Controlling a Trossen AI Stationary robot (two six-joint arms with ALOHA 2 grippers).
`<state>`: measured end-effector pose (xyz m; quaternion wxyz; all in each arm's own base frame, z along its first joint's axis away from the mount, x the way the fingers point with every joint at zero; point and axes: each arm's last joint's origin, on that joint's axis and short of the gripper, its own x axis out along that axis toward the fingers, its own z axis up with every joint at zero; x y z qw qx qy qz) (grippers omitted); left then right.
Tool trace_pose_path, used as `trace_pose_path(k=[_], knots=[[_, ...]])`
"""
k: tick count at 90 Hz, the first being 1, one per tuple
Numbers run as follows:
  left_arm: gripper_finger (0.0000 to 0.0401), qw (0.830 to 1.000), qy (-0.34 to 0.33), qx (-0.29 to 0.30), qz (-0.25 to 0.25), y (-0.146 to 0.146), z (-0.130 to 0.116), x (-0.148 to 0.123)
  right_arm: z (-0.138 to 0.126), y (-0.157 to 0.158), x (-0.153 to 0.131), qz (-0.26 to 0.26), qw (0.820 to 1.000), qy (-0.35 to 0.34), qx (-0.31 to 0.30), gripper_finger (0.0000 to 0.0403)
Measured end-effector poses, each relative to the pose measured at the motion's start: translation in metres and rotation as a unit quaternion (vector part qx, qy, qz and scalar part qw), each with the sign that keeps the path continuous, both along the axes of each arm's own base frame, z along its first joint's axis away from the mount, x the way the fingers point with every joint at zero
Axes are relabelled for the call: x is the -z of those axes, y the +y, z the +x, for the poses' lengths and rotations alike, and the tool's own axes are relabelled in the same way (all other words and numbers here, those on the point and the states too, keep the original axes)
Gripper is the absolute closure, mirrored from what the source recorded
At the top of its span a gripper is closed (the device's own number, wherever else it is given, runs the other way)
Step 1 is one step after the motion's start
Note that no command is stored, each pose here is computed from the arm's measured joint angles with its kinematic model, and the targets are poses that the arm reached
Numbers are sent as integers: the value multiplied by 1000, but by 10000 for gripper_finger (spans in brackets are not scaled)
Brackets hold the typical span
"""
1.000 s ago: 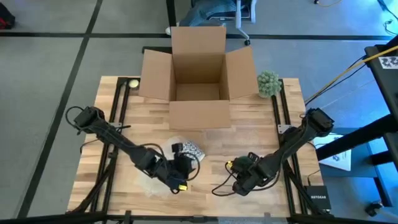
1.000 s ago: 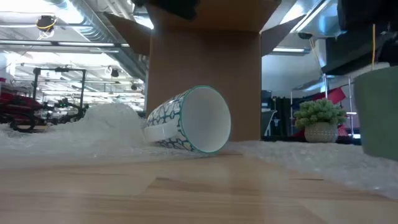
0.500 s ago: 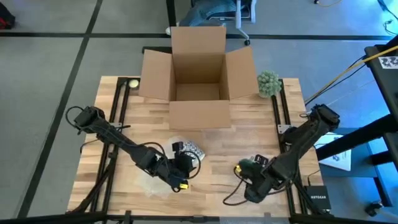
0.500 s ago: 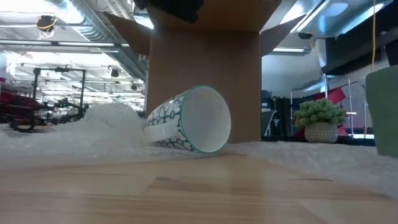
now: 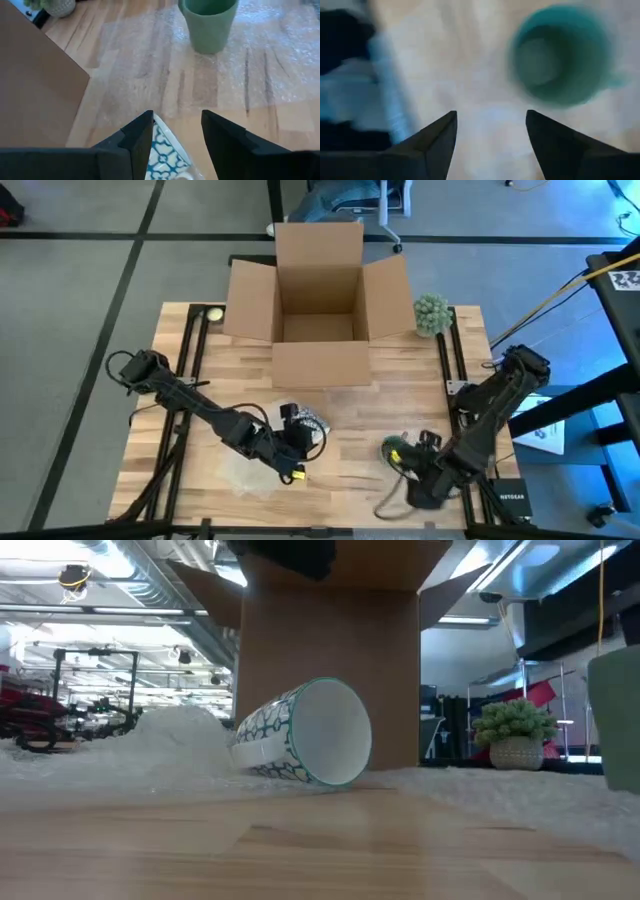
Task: Wrap mug
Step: Wrap the green mug with the right transparent bubble wrap
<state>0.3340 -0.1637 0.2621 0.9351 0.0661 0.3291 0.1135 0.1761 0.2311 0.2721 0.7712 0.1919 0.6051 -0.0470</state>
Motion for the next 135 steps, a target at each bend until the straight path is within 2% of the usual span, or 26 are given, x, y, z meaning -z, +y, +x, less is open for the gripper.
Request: trace_pose_path(k=[14, 20, 33, 49, 61, 72, 92, 110, 124, 135], knots=[[248, 1000, 3, 5, -9, -1, 0, 0, -21, 45, -3, 99, 992, -81, 18, 180], [248, 1000, 3, 6, -9, -1, 0, 0, -28, 66, 5, 113, 988, -110, -1, 180], [248, 1000, 1, 5, -9, 0, 0, 0, -34, 99, 43, 82, 987, -116, -72, 180], [248, 1000, -1, 4, -10, 0, 1, 0, -32, 117, 97, 41, 988, -40, -147, 181], [248, 1000, -3, 3, -12, 1, 2, -1, -32, 118, 125, 12, 991, 15, -136, 197], [248, 1000, -13, 2, -15, 1, 4, -2, -32, 117, 133, -7, 992, 28, -122, 222], [248, 1000, -17, 8, -4, 4, 7, -3, -32, 114, 135, -31, 993, 23, -114, 287], [248, 1000, -10, 19, 16, 7, 8, -3, -31, 112, 129, -8, 992, 56, -110, 390], [248, 999, -6, 28, 31, 9, 9, -3, -28, 117, 87, -13, 992, 50, -116, 388], [248, 999, -4, 27, 37, 13, 10, -3, -20, 114, 51, -67, 989, 32, -125, 400]])
